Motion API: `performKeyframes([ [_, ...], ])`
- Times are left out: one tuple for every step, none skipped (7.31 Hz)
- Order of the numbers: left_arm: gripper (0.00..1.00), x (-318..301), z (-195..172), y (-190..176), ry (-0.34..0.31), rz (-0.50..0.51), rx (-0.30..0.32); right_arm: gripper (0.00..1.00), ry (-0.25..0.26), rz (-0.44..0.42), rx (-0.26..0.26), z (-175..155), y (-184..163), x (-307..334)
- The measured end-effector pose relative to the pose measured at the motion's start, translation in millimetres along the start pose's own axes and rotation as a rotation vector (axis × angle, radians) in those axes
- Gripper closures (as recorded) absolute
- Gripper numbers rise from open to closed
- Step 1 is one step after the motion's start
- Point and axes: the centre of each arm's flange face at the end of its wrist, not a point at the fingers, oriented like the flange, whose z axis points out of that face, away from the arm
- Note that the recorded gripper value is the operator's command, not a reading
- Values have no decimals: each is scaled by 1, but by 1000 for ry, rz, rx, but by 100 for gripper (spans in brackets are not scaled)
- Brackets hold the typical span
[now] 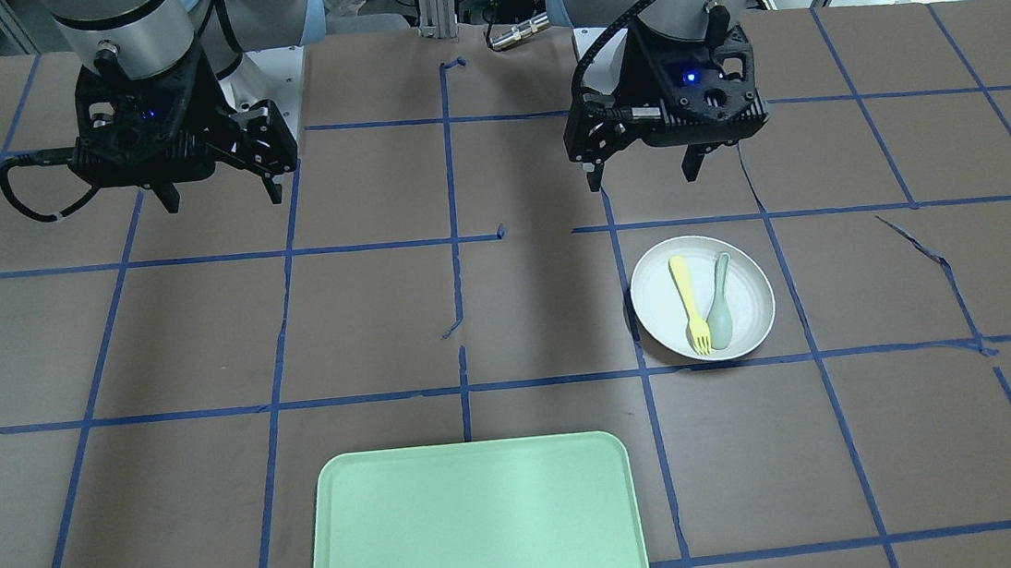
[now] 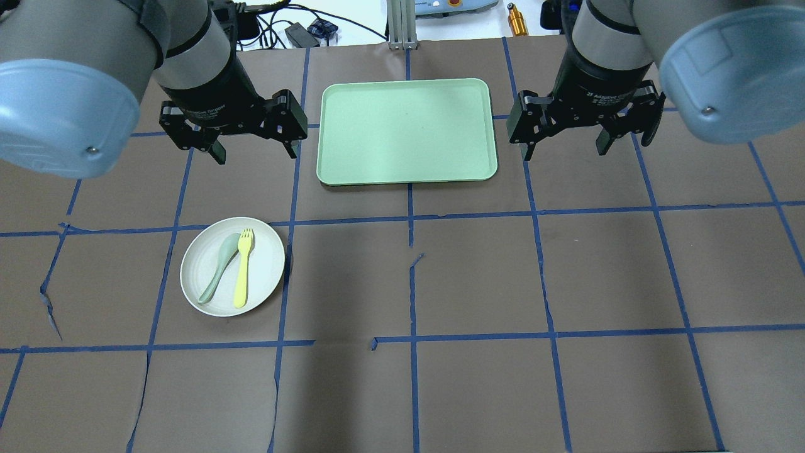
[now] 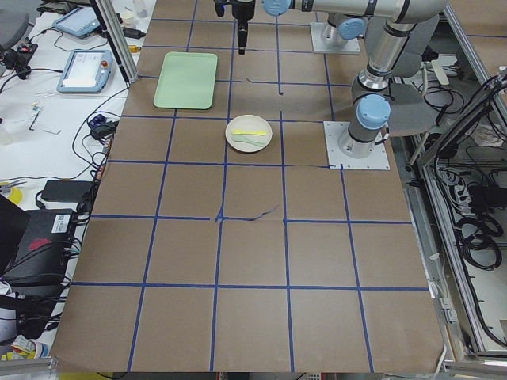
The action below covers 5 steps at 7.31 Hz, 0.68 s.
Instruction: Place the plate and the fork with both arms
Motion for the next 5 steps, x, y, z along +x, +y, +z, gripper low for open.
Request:
performKeyframes([
  [0, 0, -1, 0, 2, 1, 2, 0, 0, 0, 0, 0, 0, 0],
  [0, 0, -1, 0, 2, 2, 3, 0, 1, 0, -1, 0, 0, 0],
  [0, 0, -2, 1, 1, 1, 4, 0, 1, 0, -2, 0, 0, 0],
  [0, 0, -2, 1, 0, 1, 5, 0, 2, 0, -3, 0, 0, 0],
  [0, 0, -2, 1, 0, 1, 5, 0, 1, 0, -3, 0, 0, 0],
])
